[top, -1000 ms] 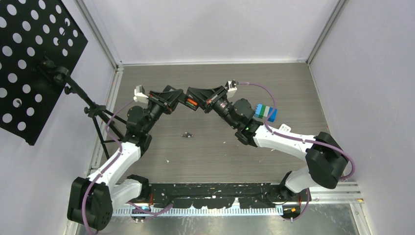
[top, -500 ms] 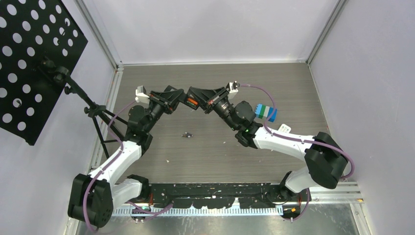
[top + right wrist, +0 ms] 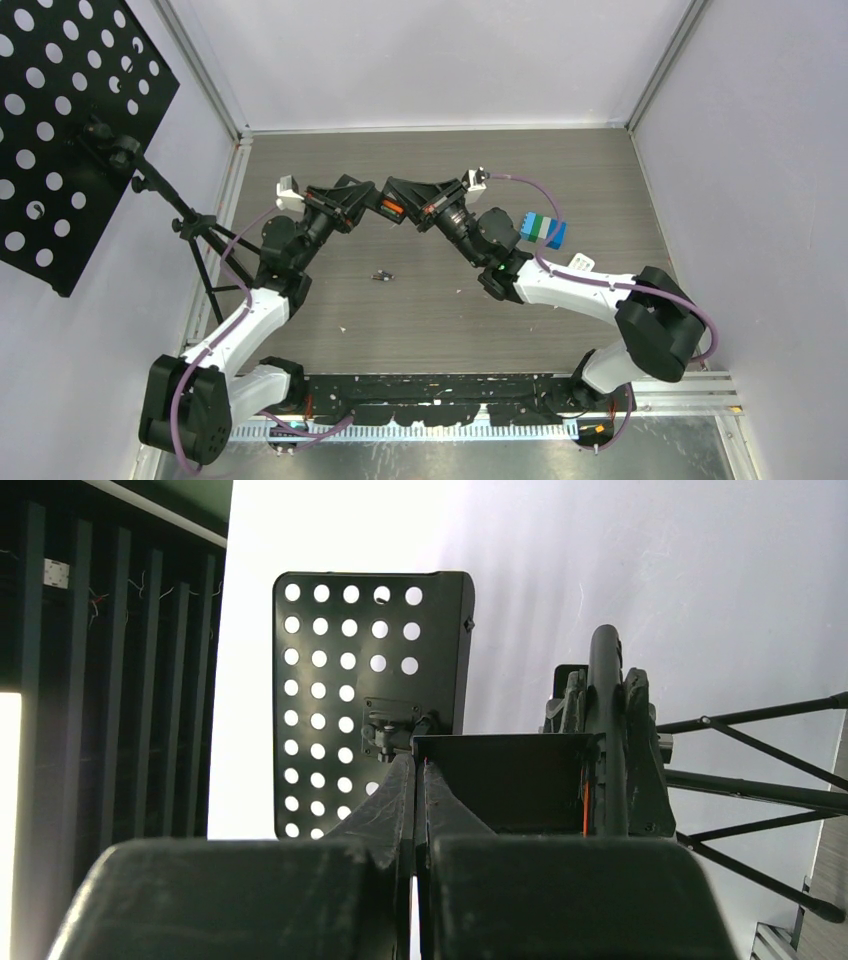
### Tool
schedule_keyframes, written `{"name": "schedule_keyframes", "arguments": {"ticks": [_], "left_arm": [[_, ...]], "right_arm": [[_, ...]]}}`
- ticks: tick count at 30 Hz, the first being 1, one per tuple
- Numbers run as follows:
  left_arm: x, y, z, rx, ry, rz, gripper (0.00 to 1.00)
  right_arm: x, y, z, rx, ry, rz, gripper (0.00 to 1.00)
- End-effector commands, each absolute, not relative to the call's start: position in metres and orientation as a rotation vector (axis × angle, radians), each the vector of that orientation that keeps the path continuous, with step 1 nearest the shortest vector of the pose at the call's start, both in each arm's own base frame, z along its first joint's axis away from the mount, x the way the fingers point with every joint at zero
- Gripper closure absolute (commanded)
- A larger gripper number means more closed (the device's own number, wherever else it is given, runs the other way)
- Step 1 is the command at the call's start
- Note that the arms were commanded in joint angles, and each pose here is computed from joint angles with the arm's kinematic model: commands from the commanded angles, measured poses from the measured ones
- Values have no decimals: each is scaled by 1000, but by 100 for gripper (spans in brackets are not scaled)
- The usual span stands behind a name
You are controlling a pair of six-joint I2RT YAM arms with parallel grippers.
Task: Load the batteries into the remote control
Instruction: Load the battery cover into the remote control.
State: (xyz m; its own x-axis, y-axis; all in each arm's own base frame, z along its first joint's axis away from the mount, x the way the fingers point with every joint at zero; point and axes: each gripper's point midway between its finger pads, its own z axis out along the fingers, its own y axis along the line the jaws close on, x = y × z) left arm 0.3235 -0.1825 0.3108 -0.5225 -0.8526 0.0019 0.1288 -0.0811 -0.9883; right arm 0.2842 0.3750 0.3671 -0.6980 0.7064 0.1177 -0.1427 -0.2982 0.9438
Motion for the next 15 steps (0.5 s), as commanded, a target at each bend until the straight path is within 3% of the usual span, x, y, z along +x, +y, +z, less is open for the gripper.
{"name": "schedule_keyframes", "arguments": {"ticks": [1, 7, 15], "left_arm": [[310, -183, 341, -730, 1373, -1784, 100], [309, -182, 344, -729, 1364, -1788, 100], [312, -182, 348, -729, 1353, -1790, 100]], "right_arm": [[289, 374, 367, 727, 1361, 2020, 100], [287, 378, 362, 716, 1396, 2015, 99], [278, 380, 348, 718, 1521, 1975, 81]]}}
